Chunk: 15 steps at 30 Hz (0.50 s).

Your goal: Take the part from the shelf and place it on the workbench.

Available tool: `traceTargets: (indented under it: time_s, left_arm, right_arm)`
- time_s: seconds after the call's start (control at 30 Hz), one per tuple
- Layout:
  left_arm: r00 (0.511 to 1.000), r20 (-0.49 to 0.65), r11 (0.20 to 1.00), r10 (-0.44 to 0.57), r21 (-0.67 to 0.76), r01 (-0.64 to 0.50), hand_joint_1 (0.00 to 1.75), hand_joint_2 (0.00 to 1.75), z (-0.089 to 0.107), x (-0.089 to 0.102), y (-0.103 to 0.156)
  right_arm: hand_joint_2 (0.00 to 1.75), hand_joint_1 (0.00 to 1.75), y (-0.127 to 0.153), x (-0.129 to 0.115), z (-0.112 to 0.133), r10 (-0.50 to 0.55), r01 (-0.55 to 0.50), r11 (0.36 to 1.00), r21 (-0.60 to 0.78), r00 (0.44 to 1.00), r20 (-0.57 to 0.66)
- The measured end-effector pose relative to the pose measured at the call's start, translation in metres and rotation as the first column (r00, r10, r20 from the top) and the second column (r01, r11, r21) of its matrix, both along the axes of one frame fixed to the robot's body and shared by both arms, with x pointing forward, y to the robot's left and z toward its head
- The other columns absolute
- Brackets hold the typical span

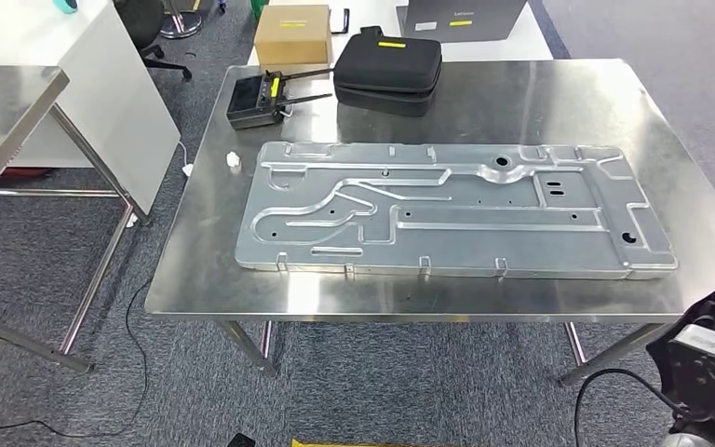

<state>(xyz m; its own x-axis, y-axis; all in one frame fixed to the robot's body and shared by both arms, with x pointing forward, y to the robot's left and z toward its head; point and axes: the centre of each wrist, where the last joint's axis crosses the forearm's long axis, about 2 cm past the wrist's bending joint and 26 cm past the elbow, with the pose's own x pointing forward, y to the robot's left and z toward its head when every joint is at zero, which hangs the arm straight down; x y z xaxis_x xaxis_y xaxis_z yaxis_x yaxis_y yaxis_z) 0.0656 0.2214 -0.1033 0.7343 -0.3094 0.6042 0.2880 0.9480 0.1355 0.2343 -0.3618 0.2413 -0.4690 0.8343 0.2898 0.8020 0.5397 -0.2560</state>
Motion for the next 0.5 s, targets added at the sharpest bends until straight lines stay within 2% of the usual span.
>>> traceTargets:
  time_s: [0.5]
  left_arm:
    - [1.000,0.003,1.000,-0.006,0.008,0.006,0.00,1.75,0.001,0.003,-0.001]
  right_arm:
    - [1.75,1.75,-0.007,0.010,0.021,-0.017,0.018,0.999,-0.030,0.999,0.033]
